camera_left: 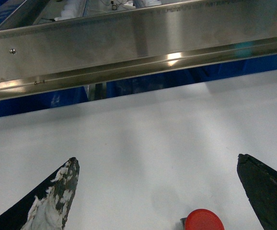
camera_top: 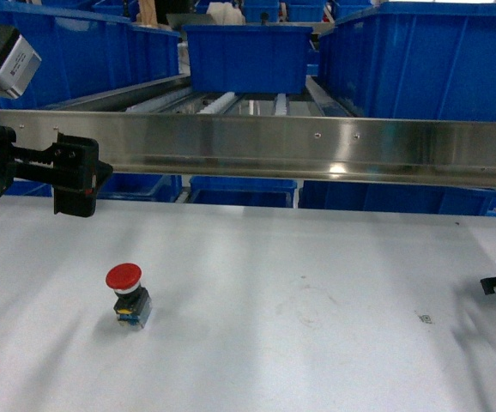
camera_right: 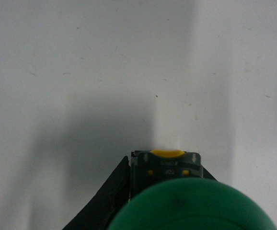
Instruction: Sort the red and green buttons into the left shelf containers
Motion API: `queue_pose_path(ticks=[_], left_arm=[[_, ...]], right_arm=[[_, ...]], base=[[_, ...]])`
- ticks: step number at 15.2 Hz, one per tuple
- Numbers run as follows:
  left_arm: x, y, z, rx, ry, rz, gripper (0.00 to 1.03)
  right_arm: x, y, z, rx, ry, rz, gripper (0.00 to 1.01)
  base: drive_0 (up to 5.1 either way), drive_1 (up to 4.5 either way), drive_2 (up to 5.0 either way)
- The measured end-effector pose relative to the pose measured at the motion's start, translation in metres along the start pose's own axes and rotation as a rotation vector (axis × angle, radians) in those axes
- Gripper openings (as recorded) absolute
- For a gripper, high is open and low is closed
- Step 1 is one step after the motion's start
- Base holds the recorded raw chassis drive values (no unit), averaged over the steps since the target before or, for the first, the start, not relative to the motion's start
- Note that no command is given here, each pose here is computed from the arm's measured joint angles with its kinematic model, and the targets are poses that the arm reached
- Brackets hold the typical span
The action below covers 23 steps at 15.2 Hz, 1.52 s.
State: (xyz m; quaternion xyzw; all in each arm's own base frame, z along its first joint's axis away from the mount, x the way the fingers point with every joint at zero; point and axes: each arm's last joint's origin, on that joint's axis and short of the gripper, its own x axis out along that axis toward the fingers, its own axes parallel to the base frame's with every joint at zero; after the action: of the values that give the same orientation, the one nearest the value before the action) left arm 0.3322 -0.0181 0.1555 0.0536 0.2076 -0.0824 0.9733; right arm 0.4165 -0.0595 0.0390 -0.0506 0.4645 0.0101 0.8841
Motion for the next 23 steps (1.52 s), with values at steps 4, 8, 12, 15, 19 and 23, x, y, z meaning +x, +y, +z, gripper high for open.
queue_pose_path(ticks=[4,8,12,15,19,23], left_arm=[[0.000,0.000,0.000,0.000,0.000,0.000,0.98],[0.000,0.000,0.000,0.000,0.000,0.000,0.98],[0.000,0.000,0.000,0.000,0.000,0.000,0.98],[0.000,0.000,0.000,0.000,0.000,-0.001,0.98],[0.000,0.000,0.000,0.000,0.000,0.000,0.98],[0.000,0.000,0.000,0.000,0.000,-0.001,0.98]], right_arm=[[0.000,-0.005,-0.002,0.010,-0.025,0.001,0.28],[-0.048,-0.002,0.008,0.100,-0.271,0.033,0.28],[-0.164,-0.005,0.035,0.223,-0.729,0.031,0.28],[-0.214,0.007,-0.008,0.277,-0.783,0.061,0.28],[-0.259,0.010,-0.057,0.298,-0.724,0.106,0.28],[-0.260,0.014,-0.064,0.269,-0.706,0.121,0.28]], base=[[0.0,0.00,0.0],[0.0,0.00,0.0],[0.0,0.00,0.0],[0.0,0.00,0.0],[0.0,0.00,0.0],[0.0,0.00,0.0]])
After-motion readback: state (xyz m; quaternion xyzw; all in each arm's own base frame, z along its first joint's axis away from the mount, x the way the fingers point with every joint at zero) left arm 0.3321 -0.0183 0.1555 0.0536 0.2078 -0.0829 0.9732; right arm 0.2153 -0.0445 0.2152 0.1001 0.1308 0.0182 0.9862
